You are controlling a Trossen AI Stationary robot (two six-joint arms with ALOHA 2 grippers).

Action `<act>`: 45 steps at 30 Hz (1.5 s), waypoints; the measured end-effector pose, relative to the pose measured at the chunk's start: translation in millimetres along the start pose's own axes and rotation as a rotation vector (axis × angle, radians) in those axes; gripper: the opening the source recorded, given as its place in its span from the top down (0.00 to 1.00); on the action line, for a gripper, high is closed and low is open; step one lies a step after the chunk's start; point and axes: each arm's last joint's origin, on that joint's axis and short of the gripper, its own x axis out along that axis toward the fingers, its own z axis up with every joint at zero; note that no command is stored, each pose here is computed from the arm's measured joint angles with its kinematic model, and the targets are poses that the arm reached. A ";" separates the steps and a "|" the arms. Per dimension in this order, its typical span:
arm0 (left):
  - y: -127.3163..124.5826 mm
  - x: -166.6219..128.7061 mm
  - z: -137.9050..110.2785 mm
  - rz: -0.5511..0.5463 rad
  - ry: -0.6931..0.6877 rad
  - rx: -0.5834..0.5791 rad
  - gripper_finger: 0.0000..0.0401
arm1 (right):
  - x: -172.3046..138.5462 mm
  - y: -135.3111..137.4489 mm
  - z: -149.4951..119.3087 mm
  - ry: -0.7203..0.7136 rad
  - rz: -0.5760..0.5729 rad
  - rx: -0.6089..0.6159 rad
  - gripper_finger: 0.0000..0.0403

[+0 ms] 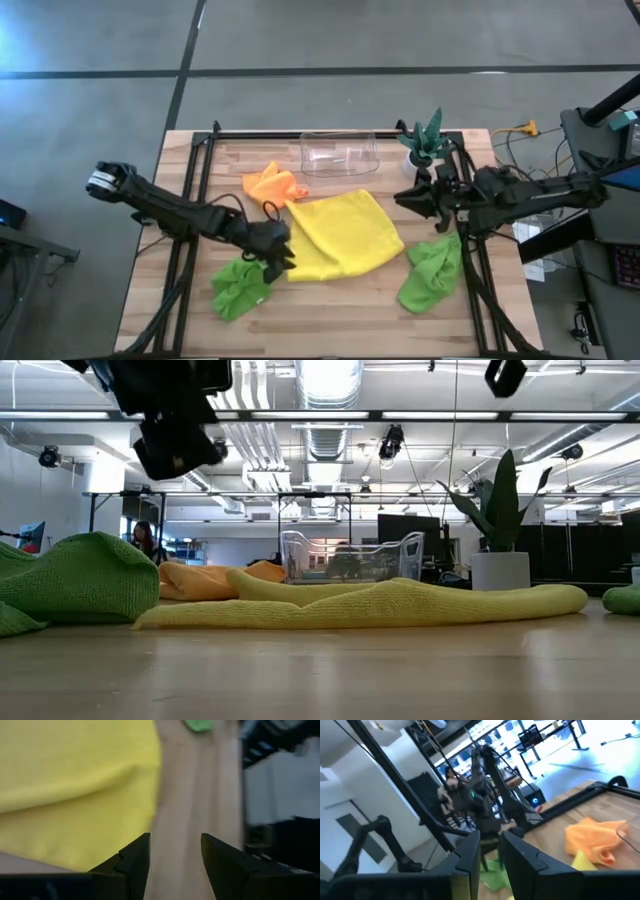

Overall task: Fold microfiber towels
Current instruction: Fold the yellow microfiber towel

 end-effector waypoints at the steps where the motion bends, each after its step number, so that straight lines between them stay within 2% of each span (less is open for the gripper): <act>1: 0.8 4.5 -0.9 0.031 -0.005 0.003 0.60 | -0.4 3.2 3.8 -0.003 0.008 0.001 0.81; 7: 1.6 43.9 -0.2 0.132 0.049 0.007 0.65 | -4.4 19.7 22.0 -0.015 0.056 -0.017 0.82; 15: 11.1 108.4 -10.8 0.299 0.204 -0.049 0.89 | -9.0 23.9 18.5 0.125 0.020 -0.056 0.82; 18: 11.3 124.4 -15.2 0.273 0.286 -0.107 0.98 | -10.1 22.1 12.4 0.186 -0.003 -0.044 0.83; 21: 5.0 133.7 -22.3 0.221 0.350 -0.178 0.98 | -12.3 16.2 2.2 0.292 -0.070 -0.013 0.83; 24: -5.3 132.7 -32.5 0.209 0.381 -0.212 0.98 | -17.6 7.5 -10.2 0.423 -0.173 0.030 0.83; 28: -14.6 122.4 -44.6 0.251 0.438 -0.246 1.00 | -26.1 -3.5 -25.5 0.598 -0.309 0.039 0.83; 32: -21.3 112.3 -53.7 0.290 0.481 -0.261 1.00 | -30.2 -12.0 -38.3 0.698 -0.380 0.023 0.83; 37: -24.5 94.6 -50.7 0.312 0.483 -0.287 1.00 | -29.9 -24.1 -63.8 0.759 -0.396 0.025 0.83; 41: -35.5 67.3 -29.8 0.265 0.358 -0.281 1.00 | -23.2 -31.1 -82.7 0.713 -0.340 0.062 0.83; 45: -39.3 39.0 -14.2 0.282 0.210 -0.257 1.00 | -15.7 -38.8 -98.6 0.622 -0.292 0.128 0.83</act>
